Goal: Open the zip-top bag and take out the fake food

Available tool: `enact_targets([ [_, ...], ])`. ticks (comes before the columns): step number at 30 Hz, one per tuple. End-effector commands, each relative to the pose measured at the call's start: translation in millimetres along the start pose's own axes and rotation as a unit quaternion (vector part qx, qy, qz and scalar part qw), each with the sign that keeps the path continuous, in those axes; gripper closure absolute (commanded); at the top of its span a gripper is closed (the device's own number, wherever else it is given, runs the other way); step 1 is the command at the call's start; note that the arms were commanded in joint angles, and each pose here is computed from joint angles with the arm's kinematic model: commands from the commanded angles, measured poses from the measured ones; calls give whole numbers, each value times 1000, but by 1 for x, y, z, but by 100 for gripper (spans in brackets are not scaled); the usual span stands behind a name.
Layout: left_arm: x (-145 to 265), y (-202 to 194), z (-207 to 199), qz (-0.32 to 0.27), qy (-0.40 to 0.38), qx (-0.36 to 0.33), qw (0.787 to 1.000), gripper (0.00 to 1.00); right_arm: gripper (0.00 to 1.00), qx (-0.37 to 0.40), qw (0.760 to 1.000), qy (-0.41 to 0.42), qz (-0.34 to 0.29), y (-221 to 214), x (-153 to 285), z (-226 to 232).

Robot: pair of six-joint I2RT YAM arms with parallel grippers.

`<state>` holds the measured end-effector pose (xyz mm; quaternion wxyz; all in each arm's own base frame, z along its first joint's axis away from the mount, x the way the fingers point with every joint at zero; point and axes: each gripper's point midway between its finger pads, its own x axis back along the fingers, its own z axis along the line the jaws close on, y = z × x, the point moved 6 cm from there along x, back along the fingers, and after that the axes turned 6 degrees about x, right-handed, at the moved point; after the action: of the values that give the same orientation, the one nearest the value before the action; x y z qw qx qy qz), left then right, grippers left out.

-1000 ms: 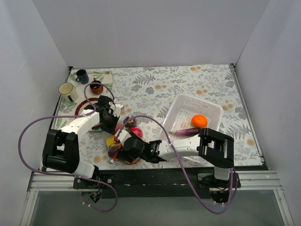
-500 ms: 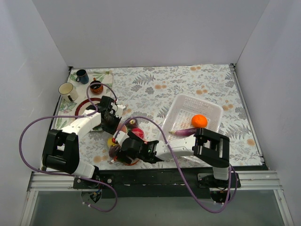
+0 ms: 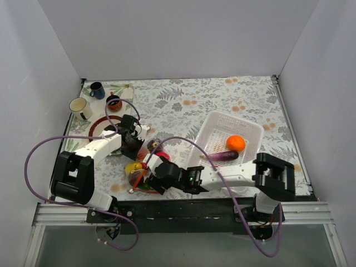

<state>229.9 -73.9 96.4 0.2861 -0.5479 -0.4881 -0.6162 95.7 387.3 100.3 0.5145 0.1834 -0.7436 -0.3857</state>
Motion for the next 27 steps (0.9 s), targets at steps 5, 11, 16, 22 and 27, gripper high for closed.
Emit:
enact_targets([
  [5, -11, 3, 17, 2, 68, 0, 998, 100, 71, -56, 992, -1, -115, 53, 95, -19],
  [11, 0, 13, 13, -4, 54, 5, 999, 100, 96, -168, 957, -202, -124, 11, 133, -101],
  [16, 5, 17, 7, -7, 34, 12, 999, 100, 99, -274, 915, -289, -61, -43, 130, -157],
  [22, 8, 16, 6, -6, 30, 12, 999, 100, 2, -235, 916, -325, -1, -49, 122, -173],
  [27, 9, 18, 5, -7, 28, 13, 999, 100, 1, -227, 916, -329, -5, -29, 126, -180],
])
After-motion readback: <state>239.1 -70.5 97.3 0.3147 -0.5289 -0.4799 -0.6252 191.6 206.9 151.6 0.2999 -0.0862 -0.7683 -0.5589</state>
